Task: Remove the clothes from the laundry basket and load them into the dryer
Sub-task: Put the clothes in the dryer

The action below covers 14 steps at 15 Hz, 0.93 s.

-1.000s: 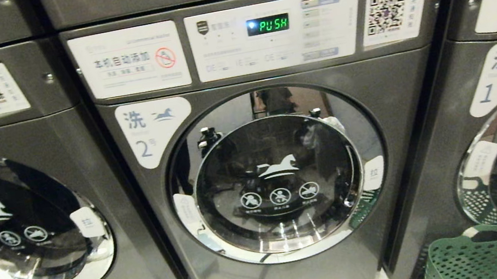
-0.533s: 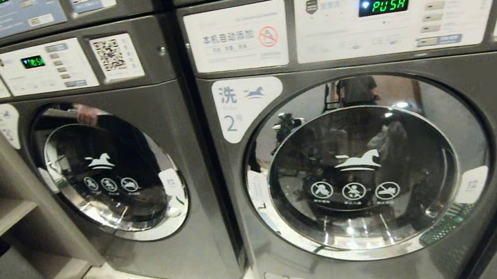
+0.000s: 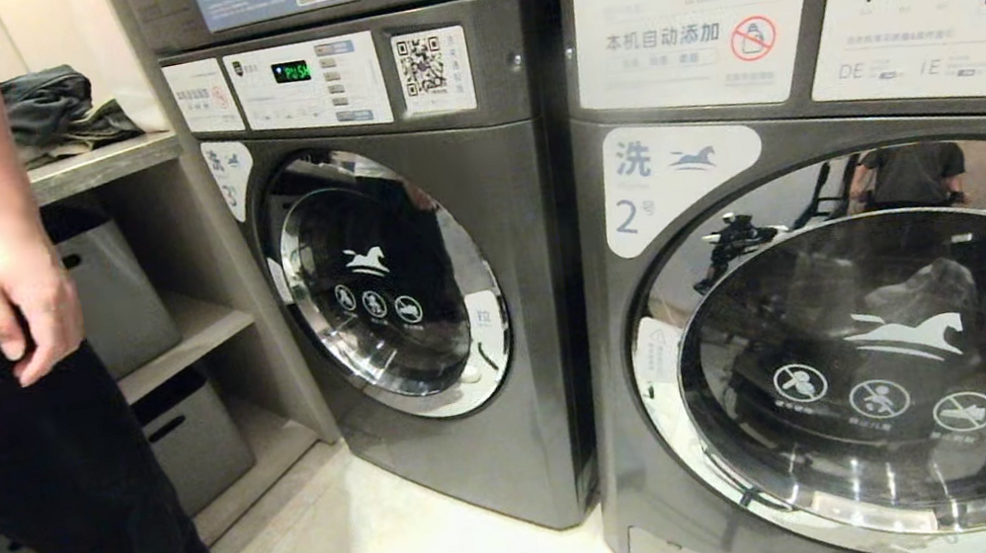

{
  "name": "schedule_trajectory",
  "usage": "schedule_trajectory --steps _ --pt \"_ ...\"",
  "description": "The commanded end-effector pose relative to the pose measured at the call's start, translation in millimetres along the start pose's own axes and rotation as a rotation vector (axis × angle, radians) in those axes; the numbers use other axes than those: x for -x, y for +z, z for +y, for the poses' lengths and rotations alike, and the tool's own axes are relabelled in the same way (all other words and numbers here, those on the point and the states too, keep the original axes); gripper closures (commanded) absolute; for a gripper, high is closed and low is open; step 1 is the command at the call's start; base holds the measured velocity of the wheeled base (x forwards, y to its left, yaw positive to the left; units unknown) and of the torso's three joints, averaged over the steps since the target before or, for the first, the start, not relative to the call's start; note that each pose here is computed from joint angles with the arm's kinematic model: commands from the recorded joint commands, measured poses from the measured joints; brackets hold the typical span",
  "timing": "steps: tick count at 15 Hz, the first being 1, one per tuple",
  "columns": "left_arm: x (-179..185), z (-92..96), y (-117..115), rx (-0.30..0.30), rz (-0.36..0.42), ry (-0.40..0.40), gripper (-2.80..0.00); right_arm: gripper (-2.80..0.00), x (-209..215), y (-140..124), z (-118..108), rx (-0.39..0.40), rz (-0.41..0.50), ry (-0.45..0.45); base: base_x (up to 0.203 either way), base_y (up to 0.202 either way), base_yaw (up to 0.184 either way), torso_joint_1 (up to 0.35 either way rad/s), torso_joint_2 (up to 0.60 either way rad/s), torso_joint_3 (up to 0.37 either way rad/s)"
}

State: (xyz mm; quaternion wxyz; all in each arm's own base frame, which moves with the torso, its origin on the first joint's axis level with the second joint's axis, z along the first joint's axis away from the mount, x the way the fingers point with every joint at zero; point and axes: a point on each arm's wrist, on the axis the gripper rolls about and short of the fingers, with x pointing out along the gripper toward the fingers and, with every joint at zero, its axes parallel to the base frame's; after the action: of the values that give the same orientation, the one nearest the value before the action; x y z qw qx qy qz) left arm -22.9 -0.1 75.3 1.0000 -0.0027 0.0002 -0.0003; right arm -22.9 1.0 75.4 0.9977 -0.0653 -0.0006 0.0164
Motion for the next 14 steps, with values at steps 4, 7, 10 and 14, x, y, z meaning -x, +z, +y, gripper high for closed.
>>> schedule_trajectory --steps 4,7,10,14 --pt "-0.1 0.0 -0.4 0.001 0.001 0.001 0.00 0.00 -0.1 -0.1 0.0 0.001 0.001 0.001 0.000 0.000 0.000 0.000 0.00 0.000" --pt "-0.1 0.0 -0.3 0.001 0.001 0.000 0.00 0.00 -0.1 -0.1 0.1 0.012 0.000 0.004 0.000 0.000 0.000 0.000 0.00 0.000" --pt "-0.1 0.0 -0.4 0.001 0.001 0.001 0.00 0.00 -0.1 -0.1 0.0 0.007 0.001 0.001 0.000 0.000 0.000 0.043 -0.26 -0.243" --pt "-0.1 0.0 -0.4 0.001 0.001 0.001 0.00 0.00 -0.1 -0.1 0.0 0.007 0.001 0.001 0.000 0.000 0.000 0.092 -0.44 -0.333"
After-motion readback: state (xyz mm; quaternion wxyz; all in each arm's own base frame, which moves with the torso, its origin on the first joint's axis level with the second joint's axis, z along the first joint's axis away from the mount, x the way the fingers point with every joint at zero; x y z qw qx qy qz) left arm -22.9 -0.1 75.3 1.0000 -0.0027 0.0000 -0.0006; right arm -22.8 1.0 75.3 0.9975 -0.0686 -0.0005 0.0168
